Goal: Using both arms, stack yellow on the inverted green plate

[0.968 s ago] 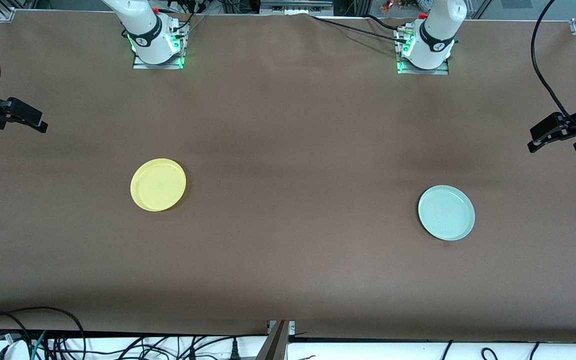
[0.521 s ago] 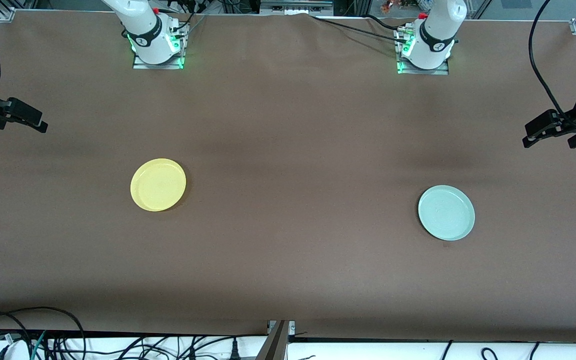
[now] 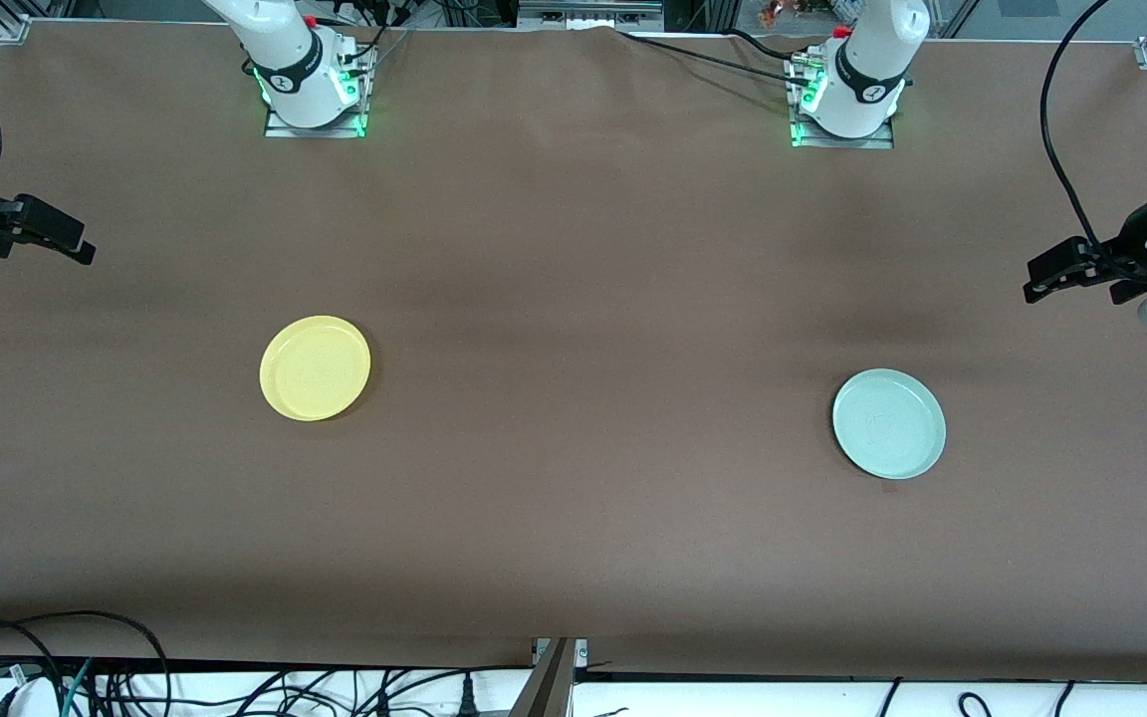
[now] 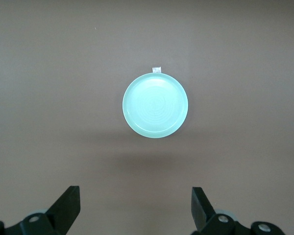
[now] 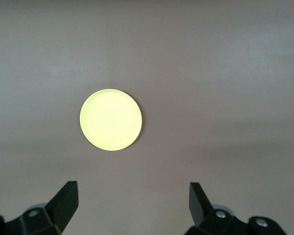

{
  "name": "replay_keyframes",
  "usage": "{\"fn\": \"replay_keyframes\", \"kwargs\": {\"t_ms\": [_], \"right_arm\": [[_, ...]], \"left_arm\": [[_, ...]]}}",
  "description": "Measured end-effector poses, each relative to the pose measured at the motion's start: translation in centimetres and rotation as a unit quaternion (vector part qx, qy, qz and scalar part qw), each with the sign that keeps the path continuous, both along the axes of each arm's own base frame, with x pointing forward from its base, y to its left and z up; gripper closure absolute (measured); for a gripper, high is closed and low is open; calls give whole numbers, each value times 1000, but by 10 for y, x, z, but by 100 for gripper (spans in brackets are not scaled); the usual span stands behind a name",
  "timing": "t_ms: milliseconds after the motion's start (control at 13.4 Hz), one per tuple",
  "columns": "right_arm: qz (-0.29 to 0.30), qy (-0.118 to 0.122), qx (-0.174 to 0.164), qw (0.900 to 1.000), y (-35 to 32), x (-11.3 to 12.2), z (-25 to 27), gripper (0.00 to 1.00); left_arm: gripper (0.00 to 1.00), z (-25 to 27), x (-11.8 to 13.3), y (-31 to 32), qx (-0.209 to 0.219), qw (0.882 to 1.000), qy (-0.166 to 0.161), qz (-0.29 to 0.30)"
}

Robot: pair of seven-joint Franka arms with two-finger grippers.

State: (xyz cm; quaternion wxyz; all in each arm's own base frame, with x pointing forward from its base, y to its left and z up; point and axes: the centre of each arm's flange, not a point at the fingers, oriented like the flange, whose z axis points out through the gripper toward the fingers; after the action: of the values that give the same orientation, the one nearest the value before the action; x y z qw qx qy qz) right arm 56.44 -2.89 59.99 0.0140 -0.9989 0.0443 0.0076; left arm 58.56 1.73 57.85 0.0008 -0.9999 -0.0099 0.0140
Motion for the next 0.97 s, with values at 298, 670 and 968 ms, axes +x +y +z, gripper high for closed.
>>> {"fn": "replay_keyframes", "kwargs": {"t_ms": [298, 670, 968], "right_arm": [[0, 0, 0, 1000, 0, 0, 0, 0], [0, 0, 0, 1000, 0, 0, 0, 0], [0, 0, 0, 1000, 0, 0, 0, 0]], "left_arm": [[0, -1, 0, 3, 0, 1000, 4, 3], [0, -6, 2, 4, 0, 1000, 8, 4], [0, -6, 2, 4, 0, 1000, 8, 4]]}}
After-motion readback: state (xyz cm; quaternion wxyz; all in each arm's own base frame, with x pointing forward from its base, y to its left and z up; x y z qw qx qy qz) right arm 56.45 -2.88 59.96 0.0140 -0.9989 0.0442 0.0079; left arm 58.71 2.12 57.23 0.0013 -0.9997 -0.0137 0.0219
